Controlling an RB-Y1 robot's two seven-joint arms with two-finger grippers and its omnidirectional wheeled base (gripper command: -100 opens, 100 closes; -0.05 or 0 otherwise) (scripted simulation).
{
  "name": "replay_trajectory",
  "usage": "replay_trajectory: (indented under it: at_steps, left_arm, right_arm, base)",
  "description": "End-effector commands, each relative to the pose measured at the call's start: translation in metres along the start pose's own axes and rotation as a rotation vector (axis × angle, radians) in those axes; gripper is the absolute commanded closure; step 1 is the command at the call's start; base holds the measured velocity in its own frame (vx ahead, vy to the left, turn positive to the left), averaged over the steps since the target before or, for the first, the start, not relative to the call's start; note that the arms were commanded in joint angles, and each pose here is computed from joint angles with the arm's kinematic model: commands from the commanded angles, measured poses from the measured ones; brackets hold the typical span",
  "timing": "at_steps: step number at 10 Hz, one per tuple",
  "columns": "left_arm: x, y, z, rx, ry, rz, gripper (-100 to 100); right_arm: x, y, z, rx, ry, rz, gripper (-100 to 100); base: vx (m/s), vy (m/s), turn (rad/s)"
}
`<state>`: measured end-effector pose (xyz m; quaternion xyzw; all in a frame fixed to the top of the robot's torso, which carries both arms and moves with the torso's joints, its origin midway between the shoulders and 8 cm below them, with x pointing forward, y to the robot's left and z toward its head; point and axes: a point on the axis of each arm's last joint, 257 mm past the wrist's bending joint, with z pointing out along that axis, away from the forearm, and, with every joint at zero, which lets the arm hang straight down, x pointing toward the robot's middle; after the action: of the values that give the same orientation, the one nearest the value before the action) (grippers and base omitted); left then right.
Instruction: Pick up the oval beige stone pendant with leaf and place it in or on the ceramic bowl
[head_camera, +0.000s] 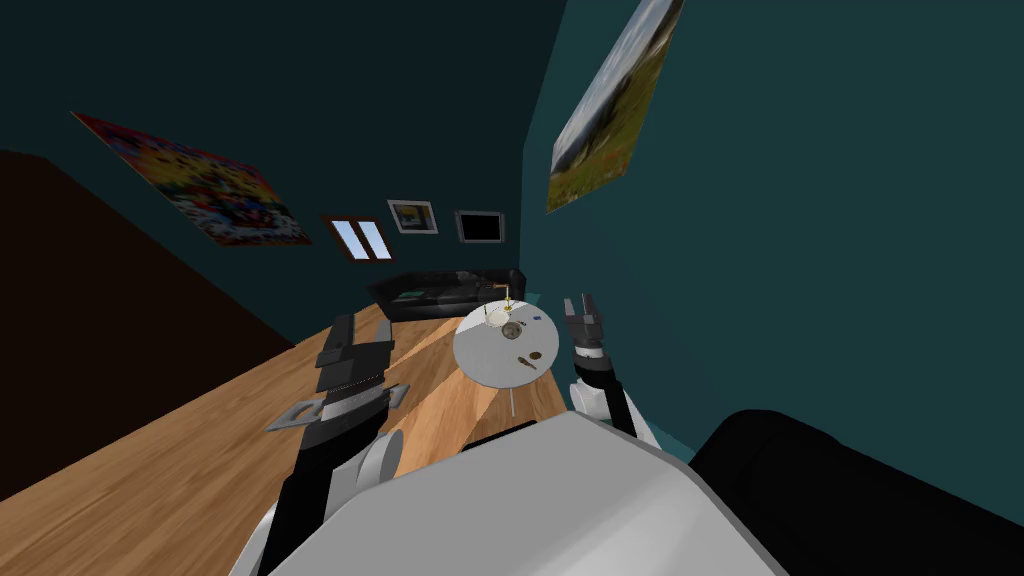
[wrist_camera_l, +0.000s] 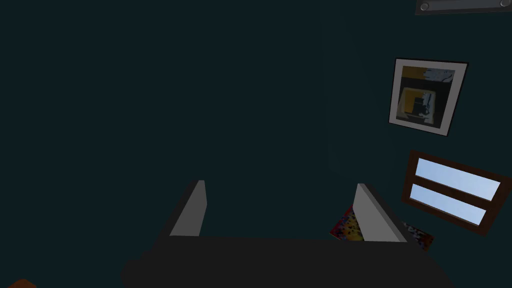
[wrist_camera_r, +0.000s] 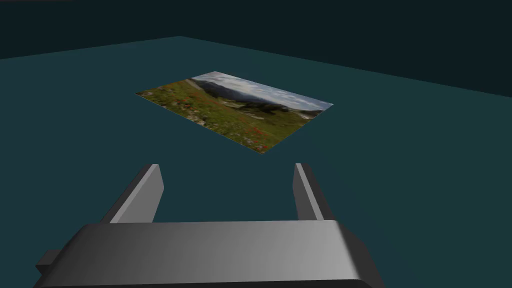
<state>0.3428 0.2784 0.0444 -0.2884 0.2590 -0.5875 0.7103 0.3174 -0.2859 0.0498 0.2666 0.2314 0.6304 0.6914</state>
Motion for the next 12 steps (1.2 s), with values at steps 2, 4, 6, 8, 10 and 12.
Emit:
replay_trajectory:
  at_steps: [2, 4, 6, 8, 10, 12]
  left_arm:
    - [0.000, 0.000, 0.000, 0.000, 0.000, 0.000, 0]
    - [0.000, 0.000, 0.000, 0.000, 0.000, 0.000, 0]
    - [0.000, 0.000, 0.000, 0.000, 0.000, 0.000, 0]
    - [0.000, 0.000, 0.000, 0.000, 0.000, 0.000, 0]
    - [0.000, 0.000, 0.000, 0.000, 0.000, 0.000, 0]
    - [0.000, 0.000, 0.000, 0.000, 0.000, 0.000, 0]
  right_arm:
    - [0.009, -0.020, -0.008, 0.052, 0.065, -0.039, -100]
    - [0.016, -0.041, -0.018, 0.105, 0.117, -0.076, -100]
    - [0.023, -0.068, -0.034, 0.173, 0.180, -0.122, -100]
    - [0.030, -0.100, -0.056, 0.253, 0.255, -0.175, -100]
    - [0.032, -0.119, -0.071, 0.299, 0.297, -0.205, -100]
    - [0.040, -0.147, -0.099, 0.371, 0.392, -0.266, -100]
  base:
    - [-0.058, -0.034, -0.080]
    - [-0.084, -0.057, -0.059]
    - [-0.095, -0.072, -0.053]
    - [-0.093, -0.060, -0.014]
    - [-0.071, -0.073, 0.017]
    - [-0.050, -0.041, 0.058]
